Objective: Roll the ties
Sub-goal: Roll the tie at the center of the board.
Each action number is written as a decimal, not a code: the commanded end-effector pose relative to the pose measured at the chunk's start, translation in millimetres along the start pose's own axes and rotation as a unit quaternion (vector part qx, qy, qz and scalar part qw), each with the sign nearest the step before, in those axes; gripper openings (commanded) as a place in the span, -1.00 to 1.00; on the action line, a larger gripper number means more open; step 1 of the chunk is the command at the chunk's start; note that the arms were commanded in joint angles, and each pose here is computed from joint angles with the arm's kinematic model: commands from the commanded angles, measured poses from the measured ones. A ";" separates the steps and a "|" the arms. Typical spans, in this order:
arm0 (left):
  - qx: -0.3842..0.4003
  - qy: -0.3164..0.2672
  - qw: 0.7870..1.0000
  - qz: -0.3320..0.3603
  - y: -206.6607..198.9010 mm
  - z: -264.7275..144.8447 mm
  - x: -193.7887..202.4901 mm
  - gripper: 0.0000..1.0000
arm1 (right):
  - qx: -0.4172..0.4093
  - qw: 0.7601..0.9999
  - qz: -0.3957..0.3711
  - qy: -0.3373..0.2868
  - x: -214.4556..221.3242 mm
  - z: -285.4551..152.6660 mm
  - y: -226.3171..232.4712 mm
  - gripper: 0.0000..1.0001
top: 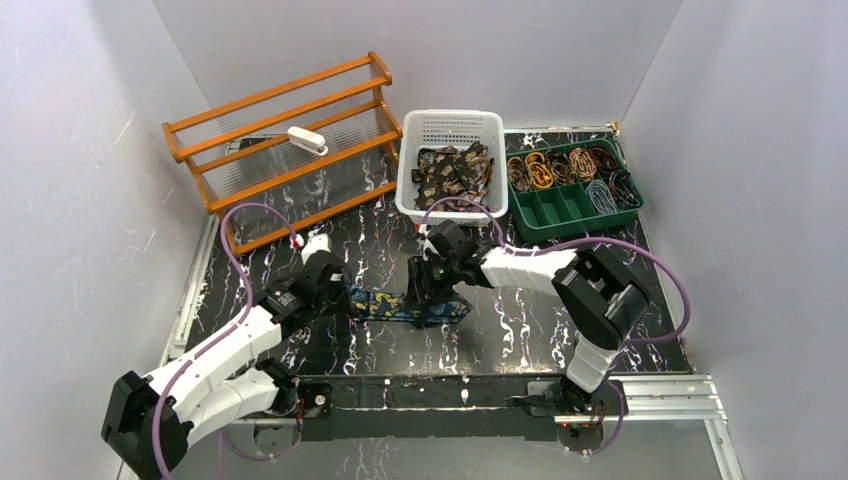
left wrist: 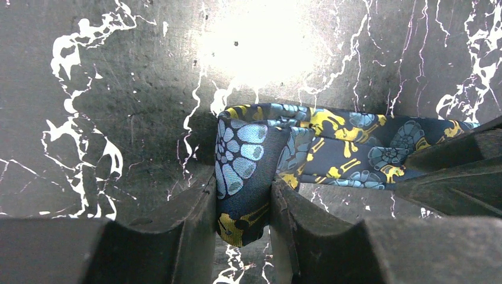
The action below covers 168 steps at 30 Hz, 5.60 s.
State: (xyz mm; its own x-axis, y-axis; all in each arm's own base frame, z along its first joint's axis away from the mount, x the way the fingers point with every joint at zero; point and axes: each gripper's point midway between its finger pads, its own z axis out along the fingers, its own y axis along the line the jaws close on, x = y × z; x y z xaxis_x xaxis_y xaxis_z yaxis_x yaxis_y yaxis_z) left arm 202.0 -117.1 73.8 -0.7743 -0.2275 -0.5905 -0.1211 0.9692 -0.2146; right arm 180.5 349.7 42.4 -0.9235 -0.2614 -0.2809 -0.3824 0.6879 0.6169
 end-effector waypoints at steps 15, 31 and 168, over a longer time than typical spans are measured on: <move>-0.139 -0.078 0.986 0.057 13.6 -15.9 -28.0 -0.45 | 0.023 0.994 0.000 -0.109 -32.3 -37.0 11.6 0.21; -0.223 -0.131 0.947 0.189 -26.3 -18.0 -37.0 -0.41 | 0.124 0.954 0.036 -0.270 -60.4 -107.7 -20.1 0.26; 0.083 -0.020 0.979 -0.183 15.5 -0.6 16.5 0.97 | -0.021 0.968 -0.132 -0.212 -42.6 -57.4 47.3 0.97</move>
State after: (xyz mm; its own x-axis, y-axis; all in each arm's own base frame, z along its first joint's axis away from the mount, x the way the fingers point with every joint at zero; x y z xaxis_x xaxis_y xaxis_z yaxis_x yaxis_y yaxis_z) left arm 192.9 -103.7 70.1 -0.6543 -0.5694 -0.4977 -0.2893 0.7965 -0.5309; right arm 191.0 377.6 151.4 -0.3784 -0.1814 -0.9077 -0.8746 0.3911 0.2865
